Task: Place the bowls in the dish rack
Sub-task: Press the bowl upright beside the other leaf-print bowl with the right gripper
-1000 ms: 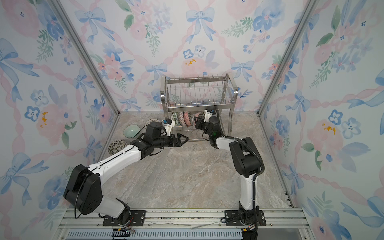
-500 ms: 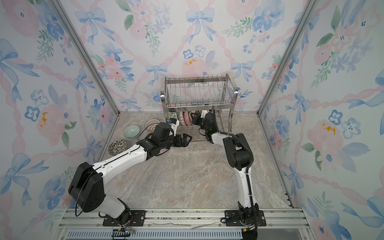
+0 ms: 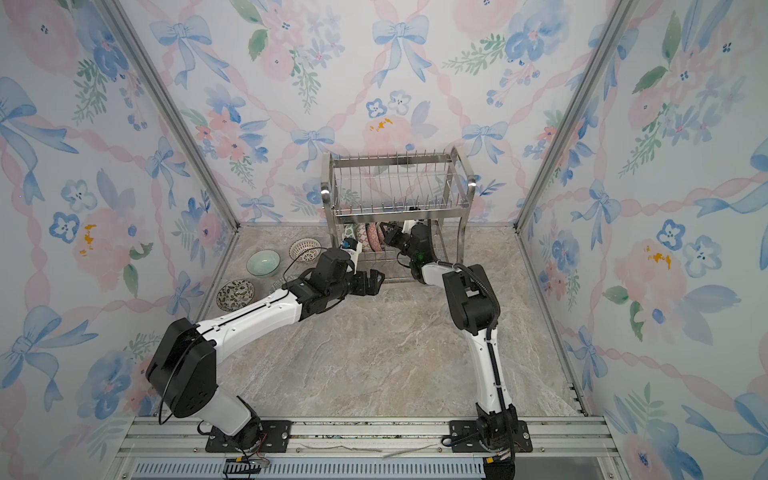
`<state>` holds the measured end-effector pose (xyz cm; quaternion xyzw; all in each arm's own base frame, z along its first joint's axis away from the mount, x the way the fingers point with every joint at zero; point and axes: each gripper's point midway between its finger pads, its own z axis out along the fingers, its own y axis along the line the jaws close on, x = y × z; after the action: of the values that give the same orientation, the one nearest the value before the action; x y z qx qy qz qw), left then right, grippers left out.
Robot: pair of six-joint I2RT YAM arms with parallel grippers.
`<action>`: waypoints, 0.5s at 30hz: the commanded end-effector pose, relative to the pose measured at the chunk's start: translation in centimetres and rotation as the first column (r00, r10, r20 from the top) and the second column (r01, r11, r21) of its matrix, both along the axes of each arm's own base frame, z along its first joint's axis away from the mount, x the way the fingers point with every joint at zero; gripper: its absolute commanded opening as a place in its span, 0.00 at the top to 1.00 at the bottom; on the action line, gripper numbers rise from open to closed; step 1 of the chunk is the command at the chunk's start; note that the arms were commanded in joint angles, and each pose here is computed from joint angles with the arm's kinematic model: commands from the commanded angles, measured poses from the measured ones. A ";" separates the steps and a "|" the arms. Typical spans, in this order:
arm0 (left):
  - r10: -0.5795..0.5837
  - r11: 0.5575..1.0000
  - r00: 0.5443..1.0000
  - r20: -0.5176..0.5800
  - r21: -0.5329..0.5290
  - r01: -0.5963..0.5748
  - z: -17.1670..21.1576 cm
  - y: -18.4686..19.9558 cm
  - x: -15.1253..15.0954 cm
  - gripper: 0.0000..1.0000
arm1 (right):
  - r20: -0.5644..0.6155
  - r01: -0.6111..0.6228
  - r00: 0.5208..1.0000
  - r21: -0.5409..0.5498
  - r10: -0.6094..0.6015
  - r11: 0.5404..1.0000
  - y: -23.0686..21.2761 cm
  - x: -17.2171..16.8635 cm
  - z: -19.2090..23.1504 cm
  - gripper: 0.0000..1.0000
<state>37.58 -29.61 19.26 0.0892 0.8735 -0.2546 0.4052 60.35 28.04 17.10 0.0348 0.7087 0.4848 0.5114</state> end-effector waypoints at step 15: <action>-0.011 1.000 0.999 0.052 0.030 0.010 0.5 0.2 0.2 0.02 | 0.069 -0.080 0.995 0.083 0.074 0.993 1.7 0.8 1.6 1.00</action>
<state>37.81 -29.50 19.46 0.0972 0.8703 -0.2465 0.4151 61.38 28.76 16.97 0.0313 0.6960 0.5118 0.5027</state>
